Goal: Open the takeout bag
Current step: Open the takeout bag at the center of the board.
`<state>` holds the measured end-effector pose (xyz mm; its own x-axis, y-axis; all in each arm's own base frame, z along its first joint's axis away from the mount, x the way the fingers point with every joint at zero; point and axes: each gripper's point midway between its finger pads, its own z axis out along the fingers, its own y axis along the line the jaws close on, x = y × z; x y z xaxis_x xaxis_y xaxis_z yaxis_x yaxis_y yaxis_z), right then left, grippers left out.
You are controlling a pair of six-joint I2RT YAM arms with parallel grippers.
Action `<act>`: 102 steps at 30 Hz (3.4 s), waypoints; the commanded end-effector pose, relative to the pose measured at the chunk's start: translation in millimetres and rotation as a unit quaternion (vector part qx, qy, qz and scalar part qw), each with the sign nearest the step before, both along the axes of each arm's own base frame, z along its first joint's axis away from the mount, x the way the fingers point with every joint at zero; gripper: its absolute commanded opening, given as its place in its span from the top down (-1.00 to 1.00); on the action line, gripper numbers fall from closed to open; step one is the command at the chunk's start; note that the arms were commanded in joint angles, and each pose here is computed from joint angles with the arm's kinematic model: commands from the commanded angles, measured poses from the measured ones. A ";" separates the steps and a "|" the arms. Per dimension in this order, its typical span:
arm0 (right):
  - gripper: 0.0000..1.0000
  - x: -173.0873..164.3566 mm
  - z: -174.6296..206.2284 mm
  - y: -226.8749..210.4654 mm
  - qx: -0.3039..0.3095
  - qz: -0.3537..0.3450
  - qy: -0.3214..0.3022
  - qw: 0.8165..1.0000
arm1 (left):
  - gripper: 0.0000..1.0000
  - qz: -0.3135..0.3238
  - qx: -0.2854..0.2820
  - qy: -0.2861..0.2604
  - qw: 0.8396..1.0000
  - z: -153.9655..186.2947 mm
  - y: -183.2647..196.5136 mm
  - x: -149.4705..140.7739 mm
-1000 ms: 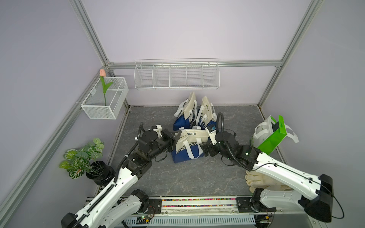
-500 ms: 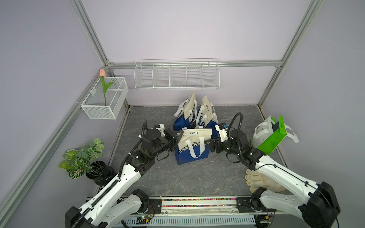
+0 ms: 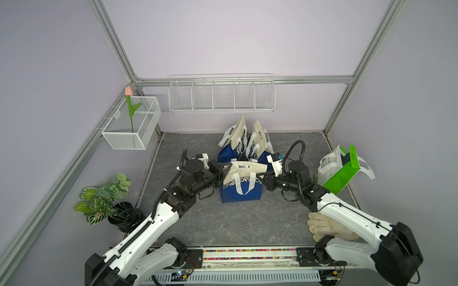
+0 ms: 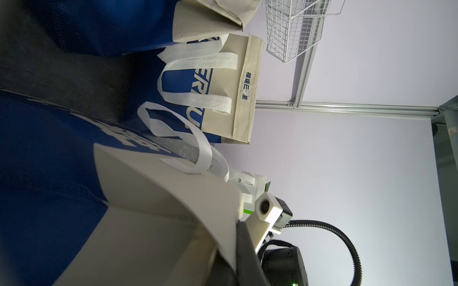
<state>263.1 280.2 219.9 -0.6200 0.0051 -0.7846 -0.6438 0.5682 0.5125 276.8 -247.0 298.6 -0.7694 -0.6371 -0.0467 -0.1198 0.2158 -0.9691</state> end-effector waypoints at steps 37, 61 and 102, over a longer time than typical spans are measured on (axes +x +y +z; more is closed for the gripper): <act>0.86 -38.1 31.8 4.4 0.016 0.005 -0.014 1.000 | 0.29 -0.124 0.023 -0.110 0.986 5.1 -84.1 3.7; 0.25 -37.6 -4.0 -15.4 -0.027 -0.077 -0.048 0.996 | 1.00 -0.083 -0.024 -0.083 0.993 35.7 -69.9 -14.6; -0.97 -77.4 99.7 -64.3 -0.422 -0.102 -0.152 0.888 | 1.00 -0.044 -0.060 -0.058 0.996 87.4 -31.9 -41.6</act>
<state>184.4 236.1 333.2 -0.4403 -0.3888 -0.8093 -0.5214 0.8446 -0.1221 237.1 -282.7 340.3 -0.8231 -0.5668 -0.0346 -0.0851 0.1834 -0.9793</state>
